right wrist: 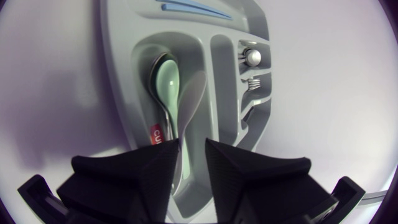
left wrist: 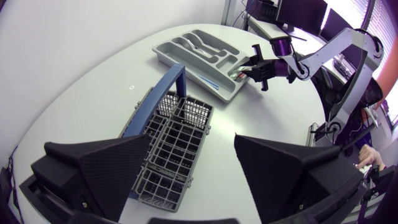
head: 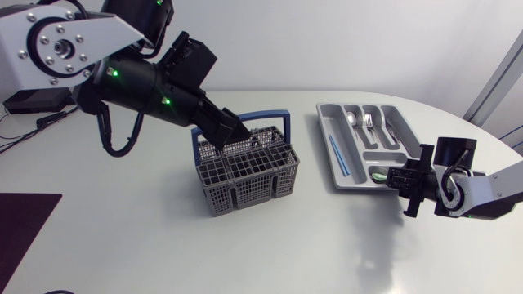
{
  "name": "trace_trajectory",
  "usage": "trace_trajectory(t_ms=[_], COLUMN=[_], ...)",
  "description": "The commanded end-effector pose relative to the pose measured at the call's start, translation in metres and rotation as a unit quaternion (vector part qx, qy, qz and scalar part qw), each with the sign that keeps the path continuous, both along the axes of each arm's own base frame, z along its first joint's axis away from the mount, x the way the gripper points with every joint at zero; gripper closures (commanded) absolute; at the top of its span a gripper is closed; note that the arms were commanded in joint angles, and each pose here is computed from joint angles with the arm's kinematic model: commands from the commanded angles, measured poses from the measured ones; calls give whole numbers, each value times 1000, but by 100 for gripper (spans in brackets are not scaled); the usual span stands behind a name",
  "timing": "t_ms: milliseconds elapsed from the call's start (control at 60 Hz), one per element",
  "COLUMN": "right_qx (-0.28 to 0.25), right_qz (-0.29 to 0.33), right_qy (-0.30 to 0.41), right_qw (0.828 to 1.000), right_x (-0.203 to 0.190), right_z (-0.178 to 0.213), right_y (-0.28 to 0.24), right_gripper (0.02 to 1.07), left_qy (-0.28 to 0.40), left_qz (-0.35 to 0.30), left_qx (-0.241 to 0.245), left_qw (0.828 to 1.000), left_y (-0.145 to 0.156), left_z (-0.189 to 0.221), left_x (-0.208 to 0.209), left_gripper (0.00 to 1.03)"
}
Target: Unload the cutlery basket into the drawer organizer.
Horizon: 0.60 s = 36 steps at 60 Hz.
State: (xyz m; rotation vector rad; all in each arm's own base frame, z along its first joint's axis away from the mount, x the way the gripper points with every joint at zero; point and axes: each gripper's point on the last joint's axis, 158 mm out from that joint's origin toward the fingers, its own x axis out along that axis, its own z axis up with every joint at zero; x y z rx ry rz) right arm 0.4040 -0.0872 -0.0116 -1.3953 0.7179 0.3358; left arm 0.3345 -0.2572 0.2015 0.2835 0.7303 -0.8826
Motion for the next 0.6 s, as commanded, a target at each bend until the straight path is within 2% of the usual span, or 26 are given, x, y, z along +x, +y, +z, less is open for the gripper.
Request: trace_trajectory(t_ms=[0, 50, 283, 467, 583], right_qx=[-4, -5, 26, 122, 173], right_qz=[8, 10, 11, -2, 9], right_qy=[36, 37, 14, -8, -3], right_qw=[999, 999, 1000, 992, 985], right_x=[-17, -19, -22, -20, -20], right_z=[-20, -19, 20, 72, 88], right_y=[5, 6, 11, 35, 69], right_gripper=[18, 6, 6, 6, 6], left_qy=[1, 0, -1, -4, 2], left_qz=[1, 2, 8, 25, 44], left_qx=[6, 5, 5, 6, 11], left_qw=[1000, 1000, 1000, 1000, 999], left_y=[6, 7, 13, 30, 47], left_z=[-3, -3, 2, 8, 3], left_x=[-4, -3, -3, -4, -5], left_gripper=[5, 5, 5, 5, 5])
